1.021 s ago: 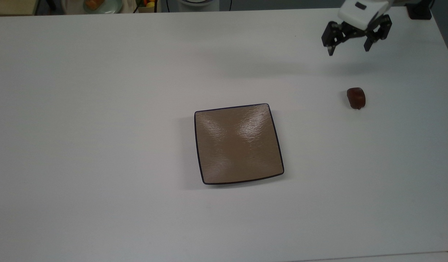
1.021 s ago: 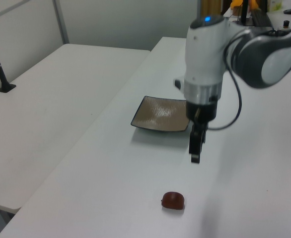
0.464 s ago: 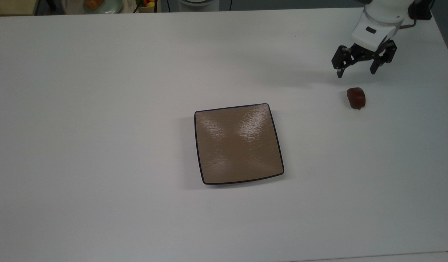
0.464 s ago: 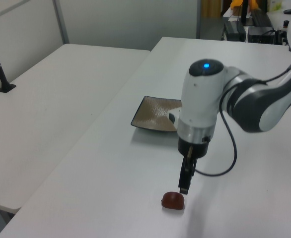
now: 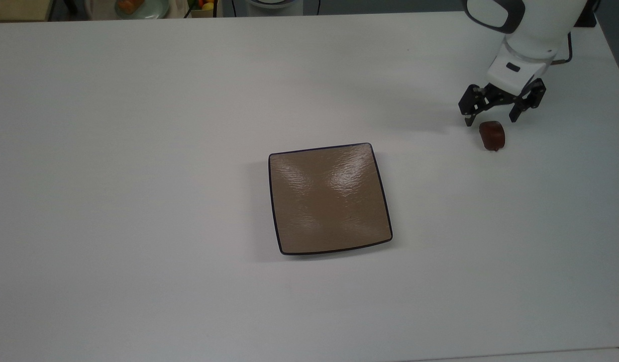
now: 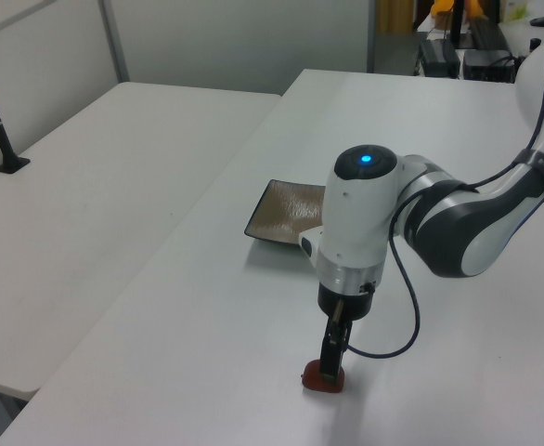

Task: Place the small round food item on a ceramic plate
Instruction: 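Close the gripper around the dark-red food item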

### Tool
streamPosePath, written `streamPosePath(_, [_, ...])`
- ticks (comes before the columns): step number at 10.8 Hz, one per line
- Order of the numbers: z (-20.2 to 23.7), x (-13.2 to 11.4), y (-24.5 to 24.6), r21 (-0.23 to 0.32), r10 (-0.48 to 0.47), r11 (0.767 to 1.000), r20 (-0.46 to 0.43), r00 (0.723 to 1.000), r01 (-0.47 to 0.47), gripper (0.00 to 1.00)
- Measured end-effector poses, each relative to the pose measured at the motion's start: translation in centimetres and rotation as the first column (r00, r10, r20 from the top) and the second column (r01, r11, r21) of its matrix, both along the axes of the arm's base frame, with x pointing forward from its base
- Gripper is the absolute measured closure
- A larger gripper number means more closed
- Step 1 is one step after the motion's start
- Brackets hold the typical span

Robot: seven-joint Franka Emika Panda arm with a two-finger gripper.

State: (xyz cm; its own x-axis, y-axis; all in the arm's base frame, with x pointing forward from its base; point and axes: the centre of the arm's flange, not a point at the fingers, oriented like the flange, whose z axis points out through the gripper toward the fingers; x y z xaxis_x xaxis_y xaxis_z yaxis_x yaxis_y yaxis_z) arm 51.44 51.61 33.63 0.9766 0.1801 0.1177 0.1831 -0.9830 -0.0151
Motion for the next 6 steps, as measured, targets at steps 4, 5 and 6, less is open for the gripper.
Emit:
streamPosePath(4, [-1.9,1.0,0.5,0.043,-0.001,0.999,0.022,1.0,0.0,0.0])
streamPosePath(5, [-2.3,1.0,0.5,0.042,-0.001,0.999,0.019,1.0,0.0,0.0])
streamPosePath(6, [-2.6,0.9,0.5,0.04,-0.001,0.999,0.016,1.0,0.0,0.0])
